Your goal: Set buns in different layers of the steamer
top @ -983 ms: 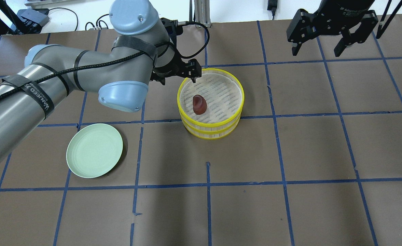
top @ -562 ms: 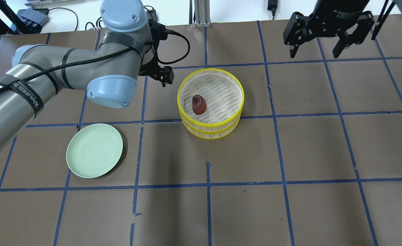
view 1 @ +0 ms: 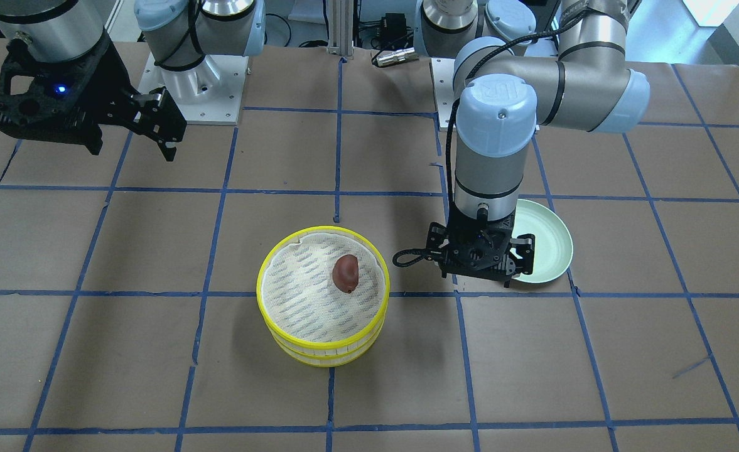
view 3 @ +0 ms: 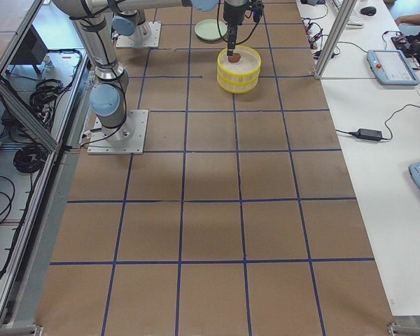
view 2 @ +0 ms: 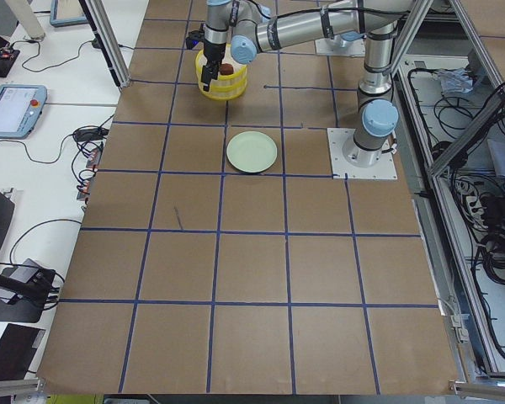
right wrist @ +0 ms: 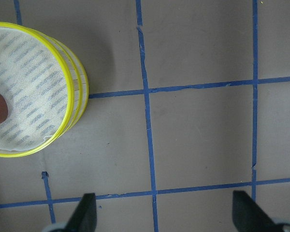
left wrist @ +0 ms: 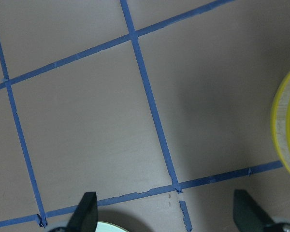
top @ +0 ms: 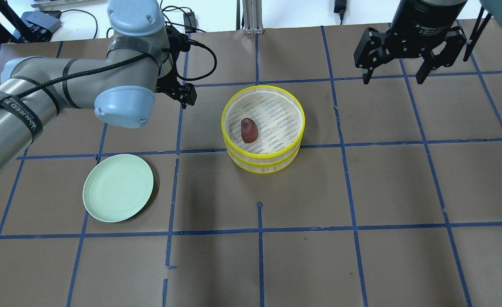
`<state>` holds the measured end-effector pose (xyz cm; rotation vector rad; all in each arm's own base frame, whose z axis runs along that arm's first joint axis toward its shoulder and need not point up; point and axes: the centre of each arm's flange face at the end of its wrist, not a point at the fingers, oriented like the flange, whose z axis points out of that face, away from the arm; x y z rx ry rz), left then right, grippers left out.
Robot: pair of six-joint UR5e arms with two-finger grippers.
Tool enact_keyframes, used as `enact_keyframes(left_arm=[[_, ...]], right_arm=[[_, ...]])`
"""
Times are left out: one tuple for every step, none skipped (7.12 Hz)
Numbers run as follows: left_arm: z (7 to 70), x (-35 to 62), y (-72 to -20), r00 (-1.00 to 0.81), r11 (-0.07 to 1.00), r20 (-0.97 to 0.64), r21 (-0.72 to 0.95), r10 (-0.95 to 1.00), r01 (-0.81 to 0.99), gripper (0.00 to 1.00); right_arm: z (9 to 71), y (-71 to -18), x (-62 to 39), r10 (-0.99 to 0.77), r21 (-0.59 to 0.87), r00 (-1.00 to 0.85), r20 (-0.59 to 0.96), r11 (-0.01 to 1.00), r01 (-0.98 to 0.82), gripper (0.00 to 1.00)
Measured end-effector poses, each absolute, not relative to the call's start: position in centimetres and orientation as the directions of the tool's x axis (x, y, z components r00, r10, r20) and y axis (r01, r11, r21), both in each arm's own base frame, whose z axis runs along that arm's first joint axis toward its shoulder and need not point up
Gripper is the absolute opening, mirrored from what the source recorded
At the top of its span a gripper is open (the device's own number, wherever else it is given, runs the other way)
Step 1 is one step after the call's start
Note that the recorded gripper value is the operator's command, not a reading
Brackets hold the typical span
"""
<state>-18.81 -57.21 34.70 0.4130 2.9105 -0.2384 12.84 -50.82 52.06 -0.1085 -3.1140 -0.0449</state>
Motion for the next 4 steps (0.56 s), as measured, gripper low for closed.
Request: enact_keyframes(left_arm=[[34.74,-18.82,-57.26,-0.943,0.948,-0.210,-0.133,0.258,0.289,1.00],[34.80,-18.84,-57.31,-0.943,0.948,-0.210,-0.134,0.257,0.288,1.00],[34.82,-18.84,-57.32,-0.943,0.948,-0.209,-0.135,0.257,0.288,1.00],[34.68,-18.83,-57.26,-0.944,0.949,-0.209,-0.133,0.254,0.285,1.00]], right_arm=[[52.22,-50.62,12.79,0.069,0.026,-0.997,0.028,0.997,0.070,1.00],[52.35,-50.48,12.85,0.068,0.023,-0.997,0.027,0.997,0.068,1.00],[52.36,-50.42,12.95,0.067,0.024,-0.998,0.023,0.997,0.067,1.00],[52.36,-50.38,13.05,0.066,0.024,-0.998,0.020,0.998,0.066,1.00]])
